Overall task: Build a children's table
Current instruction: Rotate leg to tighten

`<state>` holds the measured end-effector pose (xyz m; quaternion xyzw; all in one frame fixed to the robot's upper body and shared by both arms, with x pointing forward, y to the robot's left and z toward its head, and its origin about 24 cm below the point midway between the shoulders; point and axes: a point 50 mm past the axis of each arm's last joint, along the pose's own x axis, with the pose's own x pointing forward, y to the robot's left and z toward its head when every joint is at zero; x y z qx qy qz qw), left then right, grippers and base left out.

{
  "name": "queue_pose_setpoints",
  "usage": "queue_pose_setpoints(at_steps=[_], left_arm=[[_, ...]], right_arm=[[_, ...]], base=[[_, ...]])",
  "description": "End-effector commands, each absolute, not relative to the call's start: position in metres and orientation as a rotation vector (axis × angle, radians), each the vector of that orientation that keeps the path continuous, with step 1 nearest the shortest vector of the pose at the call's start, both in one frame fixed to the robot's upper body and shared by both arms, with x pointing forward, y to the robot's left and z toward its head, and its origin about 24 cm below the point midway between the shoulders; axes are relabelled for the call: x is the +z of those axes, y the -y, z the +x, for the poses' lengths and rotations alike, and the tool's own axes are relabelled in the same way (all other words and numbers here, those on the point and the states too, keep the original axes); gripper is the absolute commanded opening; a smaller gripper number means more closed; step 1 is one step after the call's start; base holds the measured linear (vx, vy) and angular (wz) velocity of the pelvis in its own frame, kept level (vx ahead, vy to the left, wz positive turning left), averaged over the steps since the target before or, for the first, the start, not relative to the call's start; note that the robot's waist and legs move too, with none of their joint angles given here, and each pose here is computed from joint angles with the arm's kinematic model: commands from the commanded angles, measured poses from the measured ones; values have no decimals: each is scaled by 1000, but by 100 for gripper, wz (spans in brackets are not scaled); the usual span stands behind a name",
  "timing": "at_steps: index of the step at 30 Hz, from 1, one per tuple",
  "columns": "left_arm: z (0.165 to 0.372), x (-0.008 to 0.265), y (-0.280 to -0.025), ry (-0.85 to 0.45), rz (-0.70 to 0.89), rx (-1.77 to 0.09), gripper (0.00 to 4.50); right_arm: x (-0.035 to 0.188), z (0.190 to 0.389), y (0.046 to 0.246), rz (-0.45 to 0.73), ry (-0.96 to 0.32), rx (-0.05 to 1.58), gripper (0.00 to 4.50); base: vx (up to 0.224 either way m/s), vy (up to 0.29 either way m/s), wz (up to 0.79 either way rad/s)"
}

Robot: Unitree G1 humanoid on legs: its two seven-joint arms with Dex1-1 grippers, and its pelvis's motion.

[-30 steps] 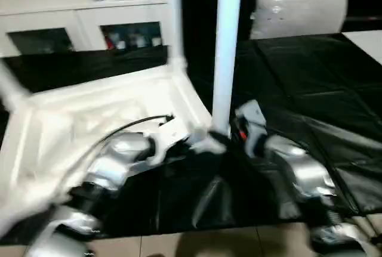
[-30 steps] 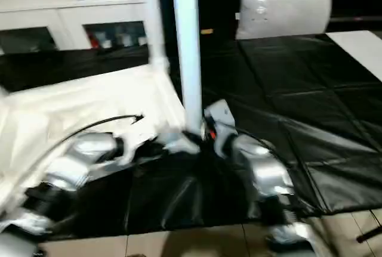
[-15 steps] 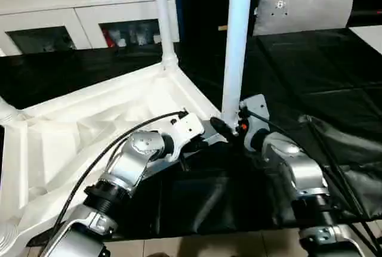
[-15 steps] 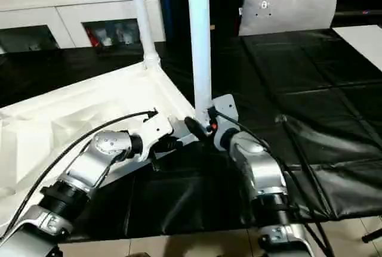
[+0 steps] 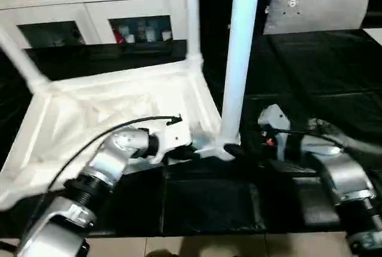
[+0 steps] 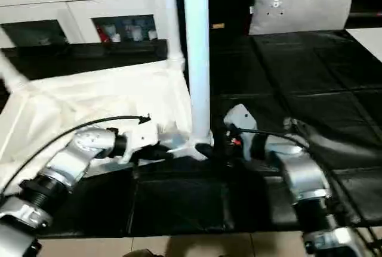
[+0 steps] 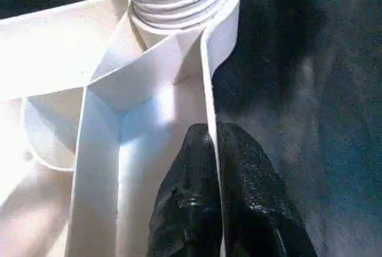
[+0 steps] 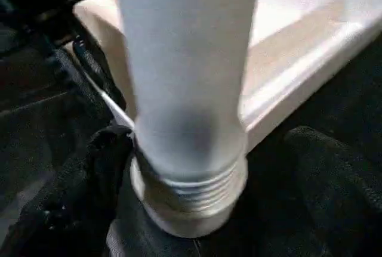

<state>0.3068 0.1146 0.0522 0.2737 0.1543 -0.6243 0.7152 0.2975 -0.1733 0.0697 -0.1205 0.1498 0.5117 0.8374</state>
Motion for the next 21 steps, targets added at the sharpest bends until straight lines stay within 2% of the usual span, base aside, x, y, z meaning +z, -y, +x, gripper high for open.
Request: queue_pose_setpoints(at_steps=[1,3,11,19,21], left_arm=[[304,54,-114,-344,676,-1474,0],[301,56,-116,-337,695,-1546,0],[292,57,-116,-335,687,-1678,0],[291,55,-116,-330,699,-1700,0],[291,55,-116,-329,699,-1704,0]], right_arm=[[73,296,170,-283,-318,1159,443],[75,292,169,-294,-330,1255,443],[73,286,163,-274,-342,1378,443],[69,282,160,-260,-357,1423,375],[68,281,160,-258,-360,1429,371]], base=[[0,0,0],[0,0,0],[0,0,0],[0,0,0],[0,0,0]])
